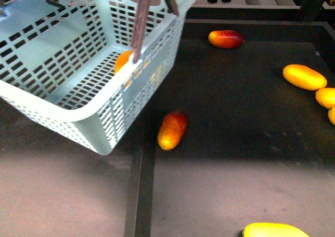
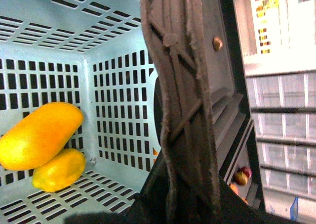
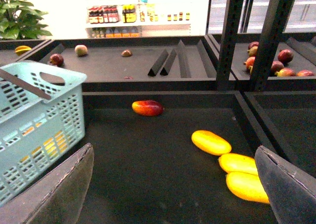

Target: Pick lemon and mango into basket

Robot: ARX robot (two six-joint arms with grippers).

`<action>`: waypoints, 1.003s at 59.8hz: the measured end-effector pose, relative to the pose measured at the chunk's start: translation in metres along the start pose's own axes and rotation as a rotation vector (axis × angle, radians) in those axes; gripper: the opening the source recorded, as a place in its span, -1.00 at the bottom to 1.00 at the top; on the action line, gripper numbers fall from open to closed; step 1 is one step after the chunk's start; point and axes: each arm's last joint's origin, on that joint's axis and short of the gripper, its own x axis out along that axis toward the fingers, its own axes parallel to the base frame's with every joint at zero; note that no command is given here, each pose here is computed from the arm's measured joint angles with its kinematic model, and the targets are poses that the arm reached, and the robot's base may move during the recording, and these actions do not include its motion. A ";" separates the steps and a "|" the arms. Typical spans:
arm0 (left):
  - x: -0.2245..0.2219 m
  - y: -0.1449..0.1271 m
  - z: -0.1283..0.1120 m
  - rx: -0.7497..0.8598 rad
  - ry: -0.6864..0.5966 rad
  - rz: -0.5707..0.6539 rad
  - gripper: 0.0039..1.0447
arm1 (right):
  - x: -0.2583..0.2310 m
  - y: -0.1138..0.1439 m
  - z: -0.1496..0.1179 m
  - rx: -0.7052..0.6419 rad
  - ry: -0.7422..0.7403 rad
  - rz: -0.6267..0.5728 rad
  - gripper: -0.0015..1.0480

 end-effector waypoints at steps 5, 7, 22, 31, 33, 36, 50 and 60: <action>0.007 0.003 0.023 -0.027 -0.039 0.000 -0.91 | 0.000 0.000 0.000 0.000 0.000 0.000 0.83; 0.009 0.004 0.032 -0.036 -0.051 -0.001 -0.91 | 0.000 0.000 0.000 0.000 0.000 0.000 0.83; 0.032 0.041 0.080 -0.072 -0.090 0.042 -0.91 | 0.000 0.000 0.000 0.000 0.000 0.000 0.83; 0.043 0.079 0.085 -0.059 -0.092 0.098 -0.91 | 0.000 0.000 0.000 0.000 0.000 0.000 0.83; 0.043 0.082 0.084 -0.060 -0.095 0.091 -0.91 | 0.000 0.000 0.000 0.000 0.000 0.000 0.83; 0.042 0.090 0.082 -0.060 -0.090 0.093 -0.91 | 0.000 0.000 0.000 0.000 0.000 0.000 0.83; 0.021 0.111 0.085 -0.123 -0.137 0.137 -0.03 | 0.000 0.000 0.000 0.000 0.000 0.000 0.83; -0.040 0.107 0.106 -0.072 -0.250 0.271 0.61 | 0.000 0.000 0.000 0.000 0.000 0.000 0.83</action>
